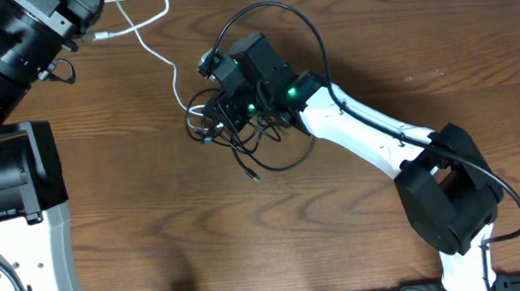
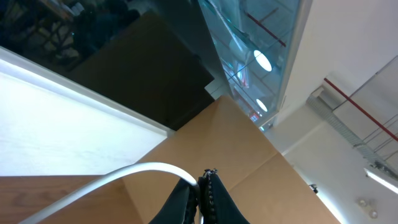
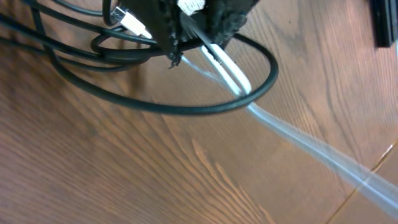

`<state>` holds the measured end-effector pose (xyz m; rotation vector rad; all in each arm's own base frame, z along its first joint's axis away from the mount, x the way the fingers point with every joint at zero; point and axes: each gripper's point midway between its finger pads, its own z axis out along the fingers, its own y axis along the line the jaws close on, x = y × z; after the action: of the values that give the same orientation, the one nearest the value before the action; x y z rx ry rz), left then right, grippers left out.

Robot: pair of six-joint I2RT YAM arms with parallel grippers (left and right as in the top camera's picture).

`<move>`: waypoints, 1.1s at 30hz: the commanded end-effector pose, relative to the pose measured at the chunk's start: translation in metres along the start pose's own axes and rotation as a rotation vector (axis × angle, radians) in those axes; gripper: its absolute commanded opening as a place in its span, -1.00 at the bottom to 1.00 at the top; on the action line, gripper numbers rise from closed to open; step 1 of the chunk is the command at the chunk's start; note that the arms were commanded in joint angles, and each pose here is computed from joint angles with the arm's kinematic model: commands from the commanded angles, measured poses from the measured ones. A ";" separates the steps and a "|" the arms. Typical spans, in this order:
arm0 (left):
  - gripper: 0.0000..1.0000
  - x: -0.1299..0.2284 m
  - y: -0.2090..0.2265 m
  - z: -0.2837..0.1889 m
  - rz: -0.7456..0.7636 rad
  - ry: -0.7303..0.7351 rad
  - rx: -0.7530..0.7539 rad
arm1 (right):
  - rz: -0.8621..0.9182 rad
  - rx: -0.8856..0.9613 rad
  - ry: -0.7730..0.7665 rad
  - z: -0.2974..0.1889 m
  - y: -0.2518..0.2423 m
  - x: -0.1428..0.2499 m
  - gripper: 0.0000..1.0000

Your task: Untangle cables

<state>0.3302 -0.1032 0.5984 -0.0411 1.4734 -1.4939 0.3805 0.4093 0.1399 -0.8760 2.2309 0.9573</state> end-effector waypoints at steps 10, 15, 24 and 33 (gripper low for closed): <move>-0.85 0.002 0.040 0.002 0.063 0.017 -0.124 | 0.081 0.061 -0.119 -0.086 0.000 -0.050 -0.97; -0.85 0.004 0.099 0.001 0.007 0.019 -0.291 | 0.080 0.113 -0.207 -0.163 0.012 -0.073 -0.98; -0.85 0.018 0.168 0.002 -0.046 0.088 -0.434 | 0.137 0.201 -0.273 -0.252 0.010 -0.072 -0.97; -0.85 0.027 0.208 0.000 -0.057 0.136 -0.512 | 0.087 0.287 -0.414 -0.349 0.026 -0.104 -0.98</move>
<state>0.4376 -0.0753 0.4201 -0.3530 1.9592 -1.2046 0.3603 0.2108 0.3647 -0.4035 2.1442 0.7921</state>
